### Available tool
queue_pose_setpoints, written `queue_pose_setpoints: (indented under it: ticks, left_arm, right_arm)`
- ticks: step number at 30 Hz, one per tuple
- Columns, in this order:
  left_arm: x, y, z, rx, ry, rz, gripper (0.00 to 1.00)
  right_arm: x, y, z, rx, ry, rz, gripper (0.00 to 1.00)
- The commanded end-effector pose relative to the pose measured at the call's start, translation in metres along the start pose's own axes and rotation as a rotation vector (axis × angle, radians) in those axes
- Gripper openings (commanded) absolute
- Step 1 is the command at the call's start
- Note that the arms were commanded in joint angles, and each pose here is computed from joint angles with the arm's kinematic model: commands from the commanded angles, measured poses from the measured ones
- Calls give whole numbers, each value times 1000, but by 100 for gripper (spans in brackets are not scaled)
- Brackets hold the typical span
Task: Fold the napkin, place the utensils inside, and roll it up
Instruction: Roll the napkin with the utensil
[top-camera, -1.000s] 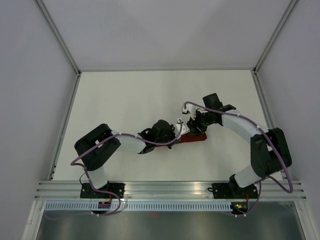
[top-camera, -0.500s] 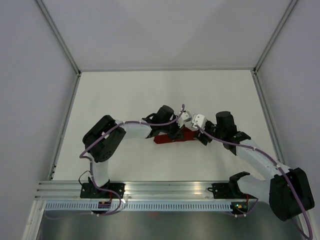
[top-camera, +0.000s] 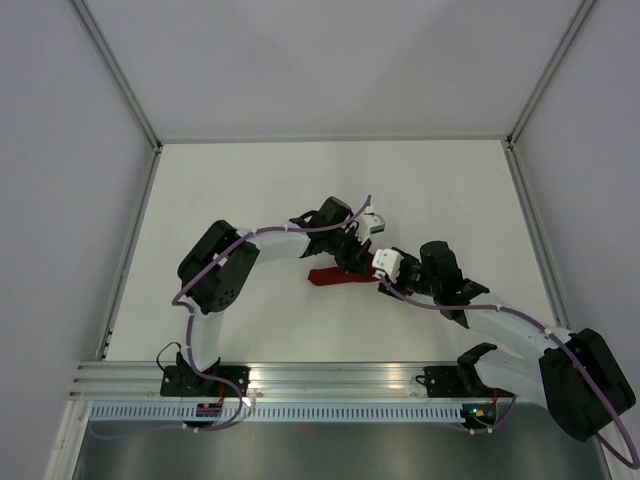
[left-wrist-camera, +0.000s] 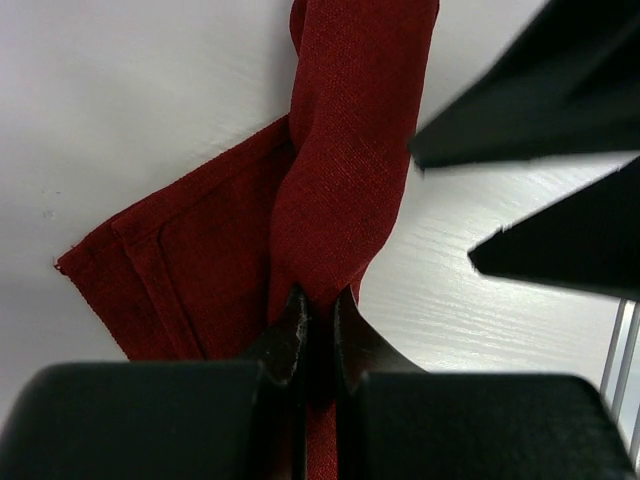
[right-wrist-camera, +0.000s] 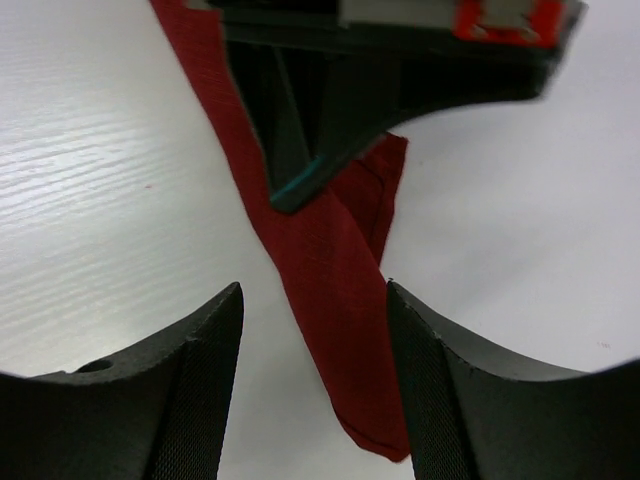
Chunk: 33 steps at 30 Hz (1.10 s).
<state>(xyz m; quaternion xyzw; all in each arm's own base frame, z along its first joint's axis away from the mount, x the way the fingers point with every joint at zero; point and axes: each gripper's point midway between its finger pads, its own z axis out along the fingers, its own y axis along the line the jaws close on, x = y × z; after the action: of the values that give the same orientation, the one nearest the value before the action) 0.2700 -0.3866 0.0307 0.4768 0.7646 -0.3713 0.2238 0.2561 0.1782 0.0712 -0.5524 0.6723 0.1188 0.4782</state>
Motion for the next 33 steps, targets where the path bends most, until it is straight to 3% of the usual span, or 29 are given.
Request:
queue_pose_setpoints:
  ticks: [1, 15, 22, 23, 24, 27, 33]
  left_arm:
    - [97, -8, 4, 33, 311, -165, 4]
    - [103, -8, 3, 85, 381, -201, 9]
    - [91, -12, 2, 126, 355, -194, 16]
    - [91, -11, 1, 123, 355, -191, 16]
    - [91, -10, 1, 121, 358, -190, 16]
    - [93, -9, 1, 118, 369, -190, 16]
    - [97, -9, -1, 128, 381, -204, 16]
  right_arm:
    - [-8, 5, 11, -6, -20, -77, 65]
    - [22, 14, 35, -20, 90, -161, 64]
    - [39, 19, 38, -46, 152, -171, 48]
    - [35, 16, 37, -28, 139, -177, 48]
    - [29, 11, 34, -5, 121, -185, 57]
    - [22, 11, 30, -16, 106, -195, 68]
    - [13, 13, 31, -62, 95, -198, 69]
